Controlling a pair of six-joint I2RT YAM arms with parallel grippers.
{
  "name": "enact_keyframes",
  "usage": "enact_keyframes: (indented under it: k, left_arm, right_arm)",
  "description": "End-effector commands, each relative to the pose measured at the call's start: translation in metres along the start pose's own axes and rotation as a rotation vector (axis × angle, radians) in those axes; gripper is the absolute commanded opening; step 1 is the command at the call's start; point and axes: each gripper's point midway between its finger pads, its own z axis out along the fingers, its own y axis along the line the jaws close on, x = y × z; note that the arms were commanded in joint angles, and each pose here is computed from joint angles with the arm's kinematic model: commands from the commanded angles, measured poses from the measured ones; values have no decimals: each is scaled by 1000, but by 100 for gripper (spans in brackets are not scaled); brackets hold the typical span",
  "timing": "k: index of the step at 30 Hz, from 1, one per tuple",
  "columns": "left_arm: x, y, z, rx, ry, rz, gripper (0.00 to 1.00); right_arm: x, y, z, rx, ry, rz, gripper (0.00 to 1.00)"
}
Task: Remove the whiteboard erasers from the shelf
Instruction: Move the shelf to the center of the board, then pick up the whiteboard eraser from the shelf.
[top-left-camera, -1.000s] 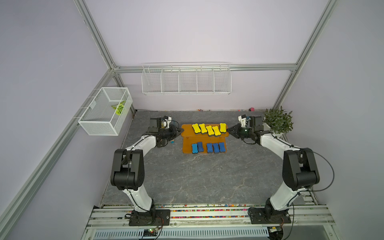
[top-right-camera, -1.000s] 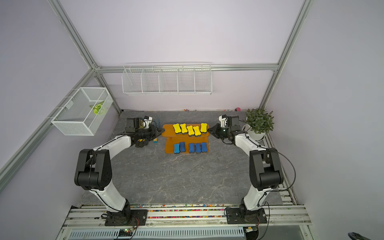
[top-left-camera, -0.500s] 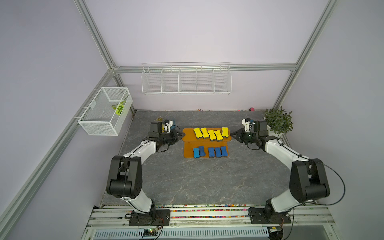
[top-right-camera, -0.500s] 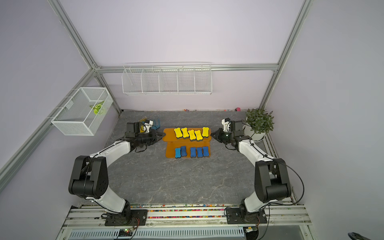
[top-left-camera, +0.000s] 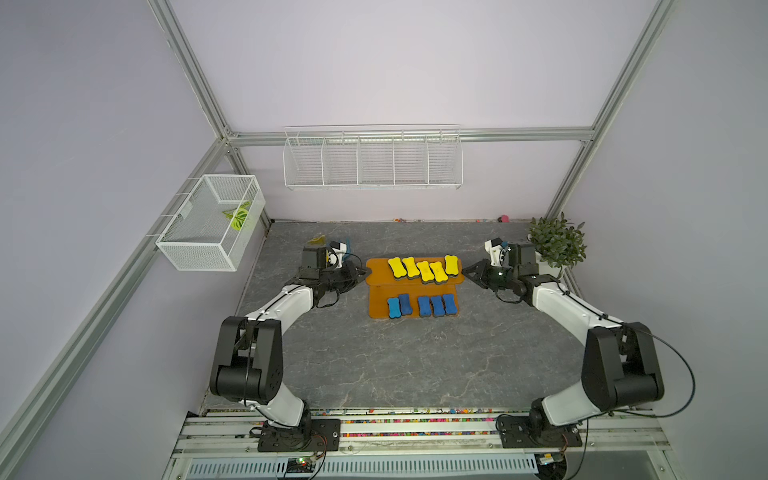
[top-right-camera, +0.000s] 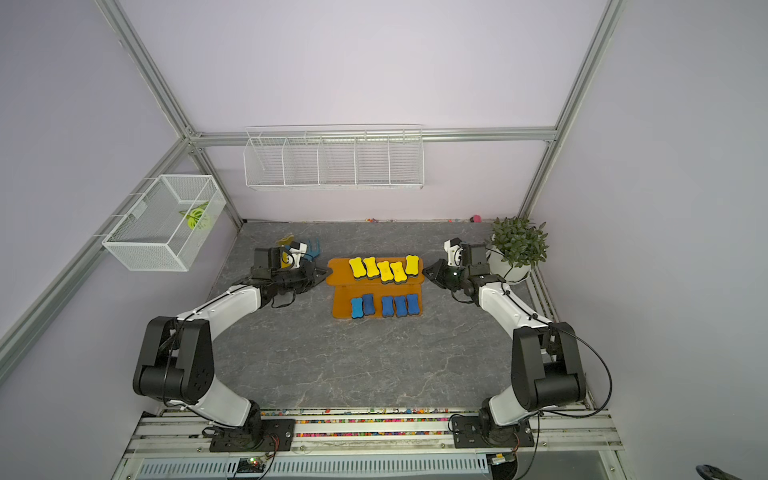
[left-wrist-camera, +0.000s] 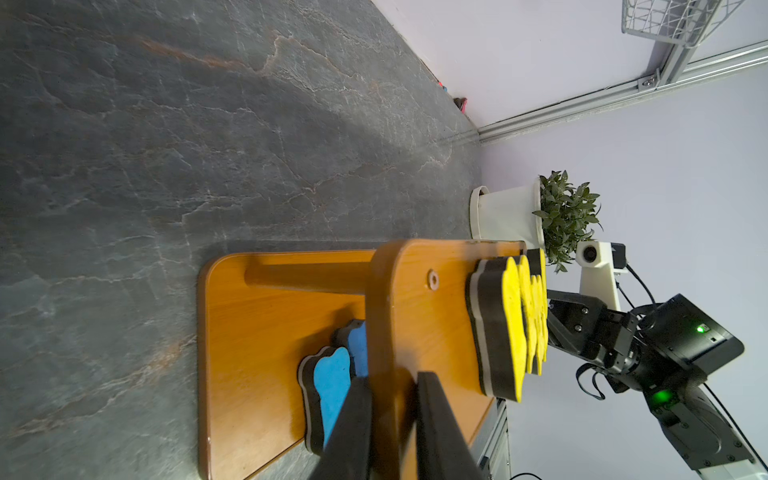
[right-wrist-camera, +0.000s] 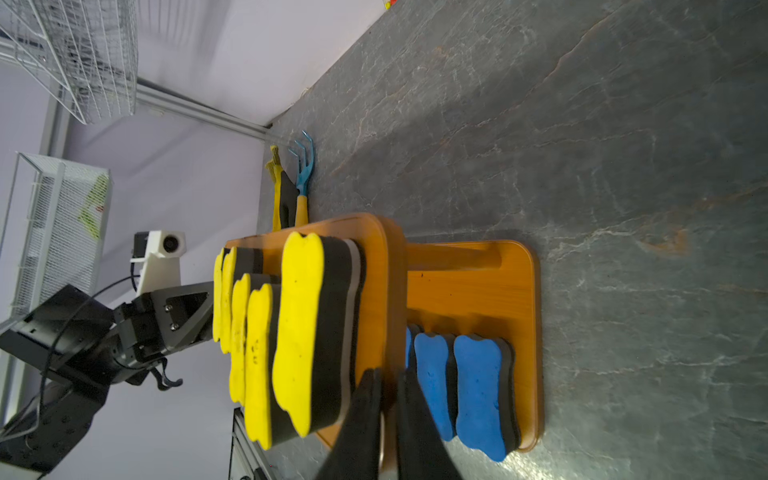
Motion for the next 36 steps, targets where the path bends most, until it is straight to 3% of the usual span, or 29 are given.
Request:
enact_keyframes:
  k: [1, 5, 23, 26, 29, 36]
  left_arm:
    - [9, -3, 5, -8, 26, 61, 0]
    - [11, -5, 6, 1, 36, 58, 0]
    - [23, -18, 14, 0, 70, 81, 0]
    - [22, -18, 13, -6, 67, 84, 7]
    - [19, -19, 11, -25, 57, 90, 21]
    - [-2, -23, -8, -110, -9, 136, 45]
  right_arm:
    - [21, -12, -3, 19, 65, 43, 21]
    - [23, -14, -6, 12, 66, 54, 26]
    - [29, -21, -19, 45, 53, 55, 26]
    - [26, -19, -22, 36, 43, 49, 28]
    - [17, -23, -31, 53, 10, 52, 29]
    - [-8, -22, -61, 184, -43, -12, 36]
